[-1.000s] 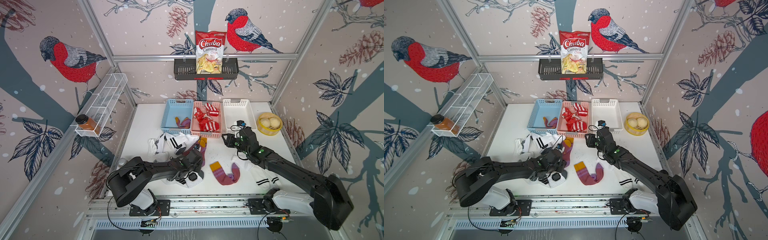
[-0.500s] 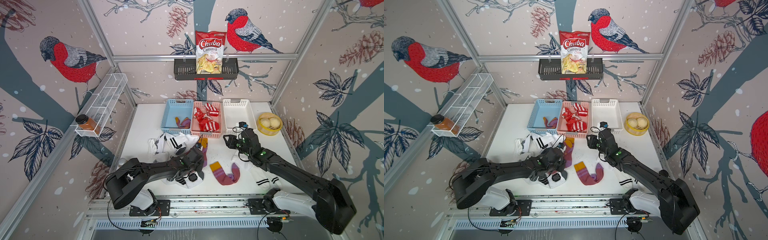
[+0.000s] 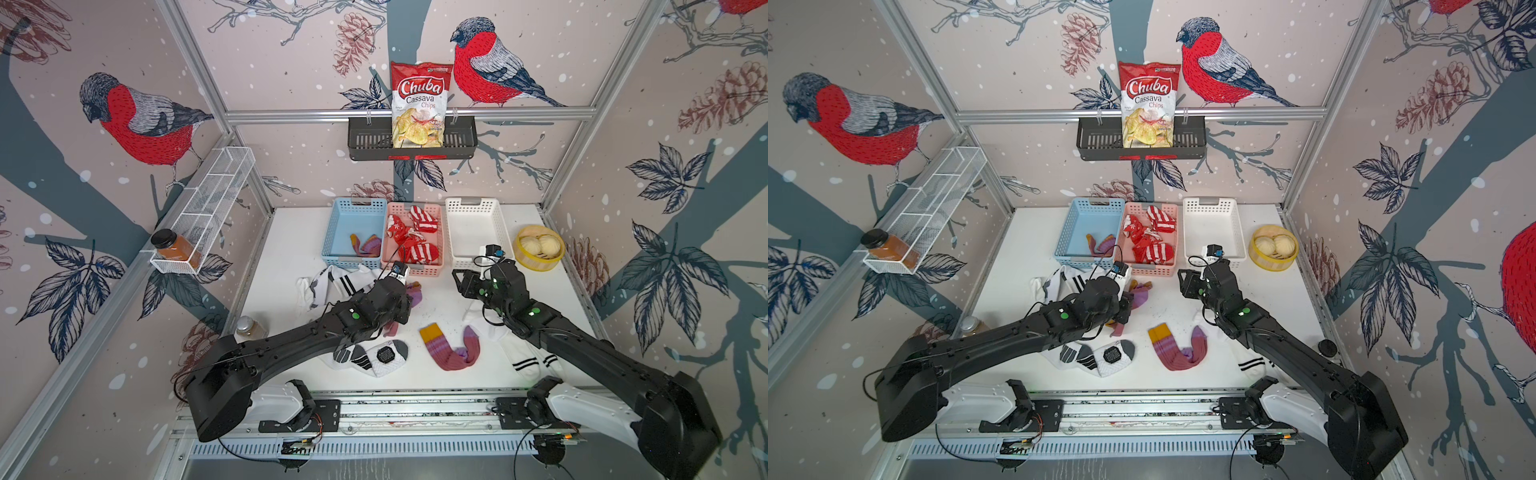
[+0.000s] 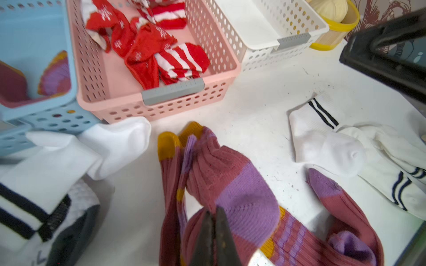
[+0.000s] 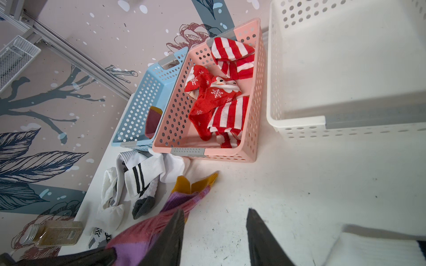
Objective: Sort the socks into the basket by color
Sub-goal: Pick up the sock at the center of the board, then place the sock in the bin.
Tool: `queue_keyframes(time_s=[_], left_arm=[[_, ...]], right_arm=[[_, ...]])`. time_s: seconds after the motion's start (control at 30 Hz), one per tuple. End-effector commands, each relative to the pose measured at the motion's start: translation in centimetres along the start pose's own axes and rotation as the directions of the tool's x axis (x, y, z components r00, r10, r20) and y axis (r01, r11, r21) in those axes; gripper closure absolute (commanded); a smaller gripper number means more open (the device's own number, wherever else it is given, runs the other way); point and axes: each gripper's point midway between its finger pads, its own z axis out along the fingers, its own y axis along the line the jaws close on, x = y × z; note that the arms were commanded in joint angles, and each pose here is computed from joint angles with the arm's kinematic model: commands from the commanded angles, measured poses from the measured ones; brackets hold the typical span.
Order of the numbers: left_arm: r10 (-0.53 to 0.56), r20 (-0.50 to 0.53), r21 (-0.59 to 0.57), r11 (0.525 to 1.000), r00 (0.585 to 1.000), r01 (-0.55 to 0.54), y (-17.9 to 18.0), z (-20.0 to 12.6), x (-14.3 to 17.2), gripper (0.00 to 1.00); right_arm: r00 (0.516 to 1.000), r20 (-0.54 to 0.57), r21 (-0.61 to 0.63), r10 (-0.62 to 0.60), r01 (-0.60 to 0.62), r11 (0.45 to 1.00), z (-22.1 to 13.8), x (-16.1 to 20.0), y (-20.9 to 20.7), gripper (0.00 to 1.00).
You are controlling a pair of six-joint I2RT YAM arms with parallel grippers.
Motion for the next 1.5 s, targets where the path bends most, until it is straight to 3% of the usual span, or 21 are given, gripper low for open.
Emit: queue_keyframes(time_s=[0.0, 0.4, 0.9, 1.13, 1.47], left_arm=[[0.040, 0.048, -0.060, 0.997, 0.998, -0.037, 0.9, -0.8, -1.8, 1.00], [0.016, 0.174, -0.114, 0.993, 0.985, 0.004, 3.1, -2.9, -5.7, 1.00], [0.043, 0.407, -0.264, 0.962, 0.912, 0.073, 9.2, -7.4, -14.7, 1.00], [0.040, 0.461, -0.278, 0.955, 0.886, 0.101, 12.8, -6.4, -18.2, 1.00], [0.055, 0.470, -0.291, 0.952, 0.881, 0.096, 17.4, -1.3, -21.4, 1.00]], right_arm=[[1.000, 0.023, 0.007, 0.002, -0.002, 1.000, -0.3, -0.4, -0.2, 0.53], [1.000, 0.028, 0.013, 0.005, -0.005, 1.000, -0.5, -0.2, -0.6, 0.53], [1.000, 0.016, 0.018, -0.002, 0.002, 1.000, -0.7, 0.2, -0.8, 0.53], [1.000, 0.003, 0.012, -0.001, 0.001, 1.000, -0.9, 0.5, -0.8, 0.53], [1.000, -0.004, 0.016, 0.002, -0.002, 1.000, -1.3, 1.3, -1.3, 0.53]])
